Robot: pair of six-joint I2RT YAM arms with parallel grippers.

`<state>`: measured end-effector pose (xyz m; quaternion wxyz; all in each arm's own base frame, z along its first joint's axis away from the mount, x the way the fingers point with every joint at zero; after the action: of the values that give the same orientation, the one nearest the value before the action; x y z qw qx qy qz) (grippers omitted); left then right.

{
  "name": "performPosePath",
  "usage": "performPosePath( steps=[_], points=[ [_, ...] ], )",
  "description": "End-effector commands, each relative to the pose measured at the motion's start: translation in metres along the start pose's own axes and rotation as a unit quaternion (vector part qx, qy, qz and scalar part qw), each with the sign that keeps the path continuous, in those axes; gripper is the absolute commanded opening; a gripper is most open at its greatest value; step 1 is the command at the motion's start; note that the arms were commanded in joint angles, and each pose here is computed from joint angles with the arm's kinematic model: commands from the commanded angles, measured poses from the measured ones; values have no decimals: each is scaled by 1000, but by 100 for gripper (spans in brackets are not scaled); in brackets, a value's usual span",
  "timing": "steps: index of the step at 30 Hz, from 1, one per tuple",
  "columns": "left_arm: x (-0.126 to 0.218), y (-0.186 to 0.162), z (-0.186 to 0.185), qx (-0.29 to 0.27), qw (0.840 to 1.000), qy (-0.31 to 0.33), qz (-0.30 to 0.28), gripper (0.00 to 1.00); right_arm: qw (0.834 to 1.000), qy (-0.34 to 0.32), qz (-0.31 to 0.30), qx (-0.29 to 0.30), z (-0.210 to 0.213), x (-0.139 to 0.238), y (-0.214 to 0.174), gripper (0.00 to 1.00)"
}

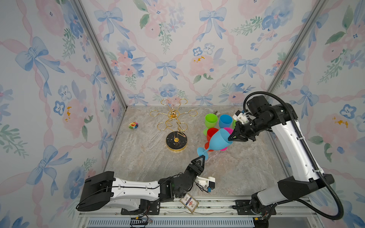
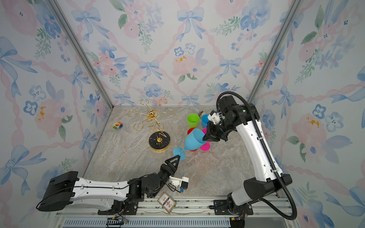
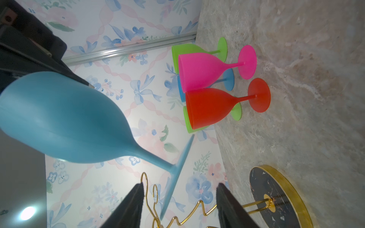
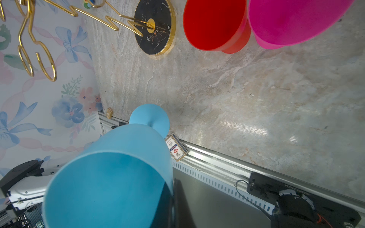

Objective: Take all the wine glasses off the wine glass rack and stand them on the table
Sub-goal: 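Close the right gripper on the glass bowl while left opens and releases the foot, then set the glass upright beside the other glasses with the right gripper while left draws back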

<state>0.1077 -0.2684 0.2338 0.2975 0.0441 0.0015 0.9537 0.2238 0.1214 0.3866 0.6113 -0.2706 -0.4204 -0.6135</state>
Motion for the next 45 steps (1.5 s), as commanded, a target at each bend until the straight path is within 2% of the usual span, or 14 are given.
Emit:
performPosePath(
  steps=[1, 3, 5, 10, 12, 14, 18, 20, 21, 22, 30, 37, 41, 45],
  points=[
    [9, 1, 11, 66, 997, 16, -27, 82, 999, -50, 19, -3, -6, 4, -10, 0],
    [13, -1, 17, 96, 995, 25, -34, 89, 998, -67, 16, 1, -9, 4, -9, 0],
    [16, -4, 30, 151, 987, 38, -31, 91, 997, -81, 15, 4, -13, 3, -9, 0],
    [27, -10, 57, 308, 948, 62, -57, 98, 994, -109, 13, 5, -24, -6, -10, 0],
    [27, -11, 62, 342, 937, 57, -56, 98, 992, -130, 9, 4, -29, -8, -11, 0],
    [26, -14, 74, 377, 923, 65, -29, 98, 987, -159, 4, 2, -37, -9, -14, 0],
    [26, -23, 112, 471, 879, 67, -6, 98, 977, -213, -6, -9, -53, -10, -23, 0],
    [23, -31, 132, 528, 847, 58, 2, 98, 973, -231, -10, -16, -61, -12, -26, 0],
    [20, -37, 140, 562, 825, 59, 12, 98, 970, -241, -13, -20, -65, -12, -28, 0],
    [18, -43, 148, 580, 812, 61, 21, 98, 968, -249, -16, -23, -69, -13, -30, 0],
    [10, -57, 177, 597, 796, 81, 58, 98, 959, -268, -53, -79, -106, -9, -30, 0],
    [11, -72, 194, 629, 771, 69, 64, 98, 947, -287, -94, -106, -130, -8, -8, 0],
    [13, -78, 196, 627, 772, 71, 75, 98, 942, -290, -114, -123, -143, -10, 3, 0],
    [14, -78, 199, 628, 773, 66, 68, 98, 939, -301, -103, -128, -156, -14, 10, 0]
  ],
)
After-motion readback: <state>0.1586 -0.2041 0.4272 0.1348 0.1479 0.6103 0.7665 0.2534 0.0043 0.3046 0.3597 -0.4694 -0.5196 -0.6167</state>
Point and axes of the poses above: each gripper's point midway between its finger pads, its own x axis back along the fingers, its own z axis along the line the jaws close on, y = z × x, the point moved 8 cm from there along x, back along the fingers, and after that the axes turned 9 degrees about x, right-handed, at the moved point
